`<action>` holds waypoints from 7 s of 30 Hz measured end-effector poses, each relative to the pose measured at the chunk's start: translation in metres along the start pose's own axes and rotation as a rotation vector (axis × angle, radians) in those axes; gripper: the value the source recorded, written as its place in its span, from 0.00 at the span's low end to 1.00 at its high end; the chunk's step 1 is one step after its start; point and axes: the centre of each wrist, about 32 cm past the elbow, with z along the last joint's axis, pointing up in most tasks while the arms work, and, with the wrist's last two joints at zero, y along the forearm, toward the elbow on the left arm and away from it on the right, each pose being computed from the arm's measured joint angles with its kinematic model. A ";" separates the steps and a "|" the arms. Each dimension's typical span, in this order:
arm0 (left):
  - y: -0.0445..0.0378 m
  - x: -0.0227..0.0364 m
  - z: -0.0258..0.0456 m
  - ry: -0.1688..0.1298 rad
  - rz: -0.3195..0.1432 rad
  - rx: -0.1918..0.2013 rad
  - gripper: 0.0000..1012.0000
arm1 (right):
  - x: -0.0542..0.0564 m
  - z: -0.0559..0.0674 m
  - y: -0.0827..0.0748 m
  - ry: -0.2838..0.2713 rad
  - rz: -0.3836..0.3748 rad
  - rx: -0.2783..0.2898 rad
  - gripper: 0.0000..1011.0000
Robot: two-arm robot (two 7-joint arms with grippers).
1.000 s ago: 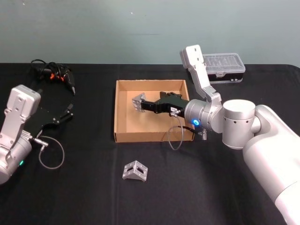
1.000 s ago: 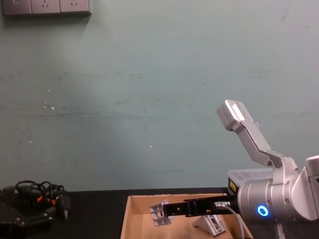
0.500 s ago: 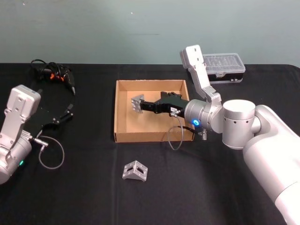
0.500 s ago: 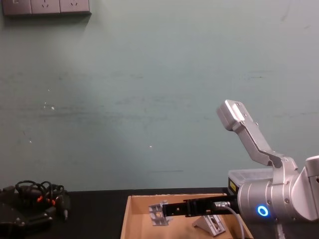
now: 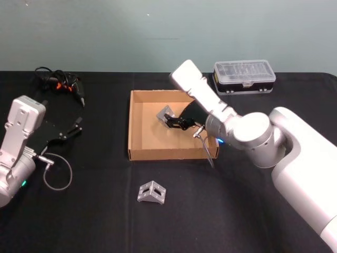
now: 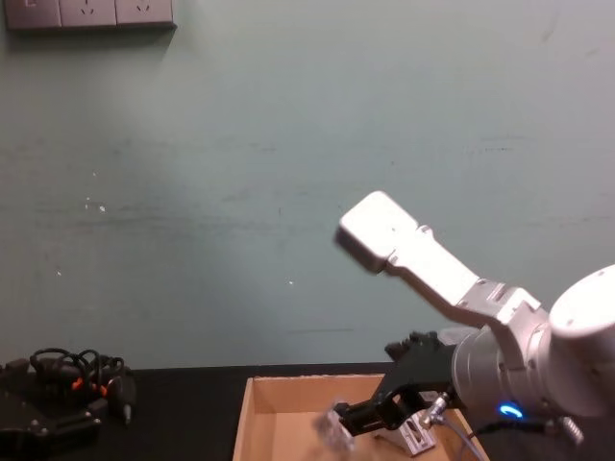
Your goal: Use one hand to pick up the angle iron from the table and place it into the box.
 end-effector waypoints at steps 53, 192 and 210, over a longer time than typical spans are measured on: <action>0.0000 0.0000 0.0000 0.000 0.000 0.000 1.00 | -0.016 -0.026 -0.130 0.138 0.198 0.186 0.99; 0.0000 0.0000 0.0000 0.000 0.000 0.000 1.00 | -0.003 0.002 -0.074 0.026 0.476 0.200 0.44; 0.0000 0.0000 0.0000 0.000 0.000 0.000 1.00 | 0.030 -0.006 -0.041 0.129 0.287 0.139 0.44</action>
